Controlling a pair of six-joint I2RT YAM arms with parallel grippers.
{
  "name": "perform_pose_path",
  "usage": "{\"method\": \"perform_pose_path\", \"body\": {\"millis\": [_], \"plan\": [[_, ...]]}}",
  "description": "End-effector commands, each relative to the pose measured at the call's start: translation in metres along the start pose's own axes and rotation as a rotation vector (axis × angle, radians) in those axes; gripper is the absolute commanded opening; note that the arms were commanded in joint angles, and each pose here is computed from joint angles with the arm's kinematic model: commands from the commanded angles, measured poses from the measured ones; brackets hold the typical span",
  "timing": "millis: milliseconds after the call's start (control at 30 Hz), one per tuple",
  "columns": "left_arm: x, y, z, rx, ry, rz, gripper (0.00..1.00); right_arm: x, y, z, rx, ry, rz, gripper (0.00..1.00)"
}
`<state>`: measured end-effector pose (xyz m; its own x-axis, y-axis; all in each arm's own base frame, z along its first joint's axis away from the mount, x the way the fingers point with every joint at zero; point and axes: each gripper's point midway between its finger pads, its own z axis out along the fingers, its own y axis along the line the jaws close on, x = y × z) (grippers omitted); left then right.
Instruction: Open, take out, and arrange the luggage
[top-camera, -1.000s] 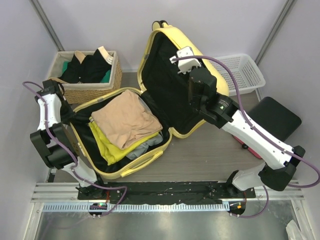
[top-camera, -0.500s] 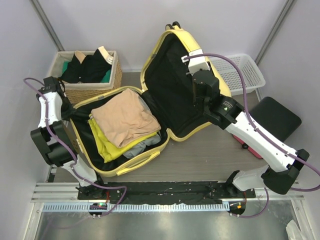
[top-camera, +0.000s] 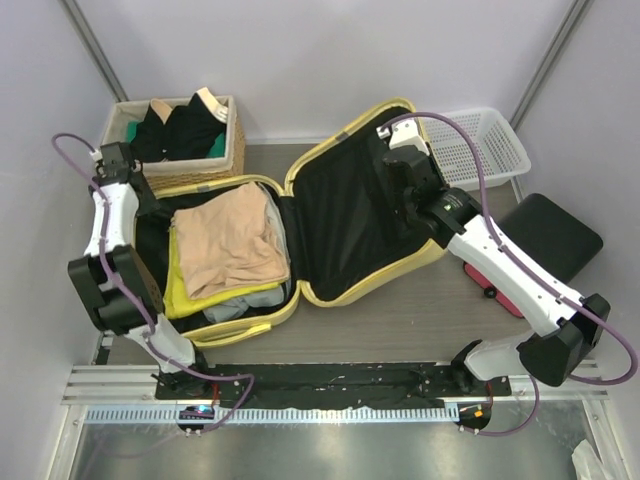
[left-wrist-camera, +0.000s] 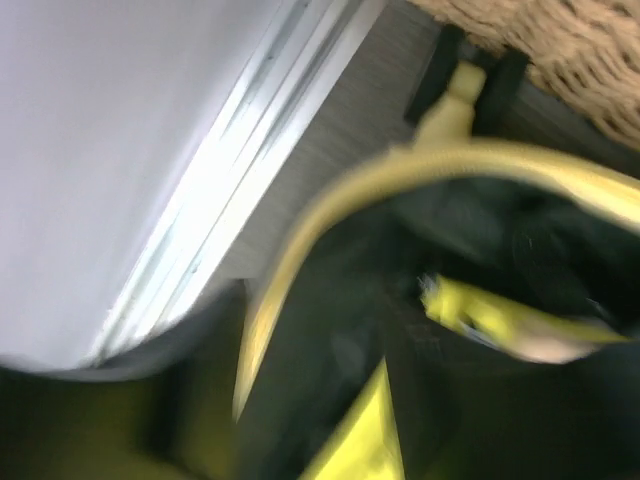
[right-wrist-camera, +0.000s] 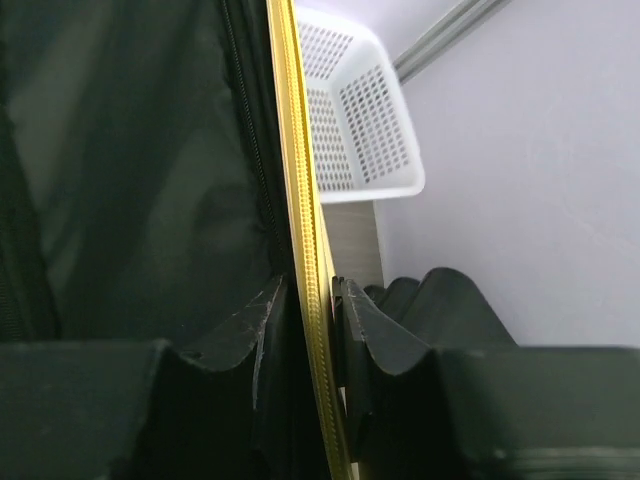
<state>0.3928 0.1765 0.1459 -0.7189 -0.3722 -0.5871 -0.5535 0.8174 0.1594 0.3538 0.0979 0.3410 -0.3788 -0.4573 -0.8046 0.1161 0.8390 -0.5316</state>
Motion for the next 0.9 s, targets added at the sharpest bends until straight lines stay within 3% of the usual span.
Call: {"method": "perform_pose_path", "body": {"millis": [0,100,300,533,667,867], "plan": [[-0.041,0.018,-0.077,0.007,-0.288,-0.155,0.69,0.006,0.077,-0.004,-0.285,-0.004,0.043,0.06],[-0.017,0.024,-0.091,0.012,-0.273,-0.149,0.84,0.009,0.088,-0.004,-0.325,-0.002,0.052,0.05],[0.034,0.013,-0.100,0.121,-0.224,-0.184,0.96,0.017,0.106,-0.010,-0.414,0.022,0.110,0.04],[0.055,-0.006,-0.119,0.261,-0.249,-0.190,0.98,0.042,0.130,-0.020,-0.513,0.093,0.170,0.04],[0.047,-0.021,-0.136,0.318,-0.314,-0.148,0.98,0.062,0.144,-0.026,-0.565,0.148,0.206,0.04],[0.022,-0.076,-0.186,0.467,-0.429,-0.050,0.99,0.098,0.163,-0.042,-0.651,0.245,0.245,0.04]]}}
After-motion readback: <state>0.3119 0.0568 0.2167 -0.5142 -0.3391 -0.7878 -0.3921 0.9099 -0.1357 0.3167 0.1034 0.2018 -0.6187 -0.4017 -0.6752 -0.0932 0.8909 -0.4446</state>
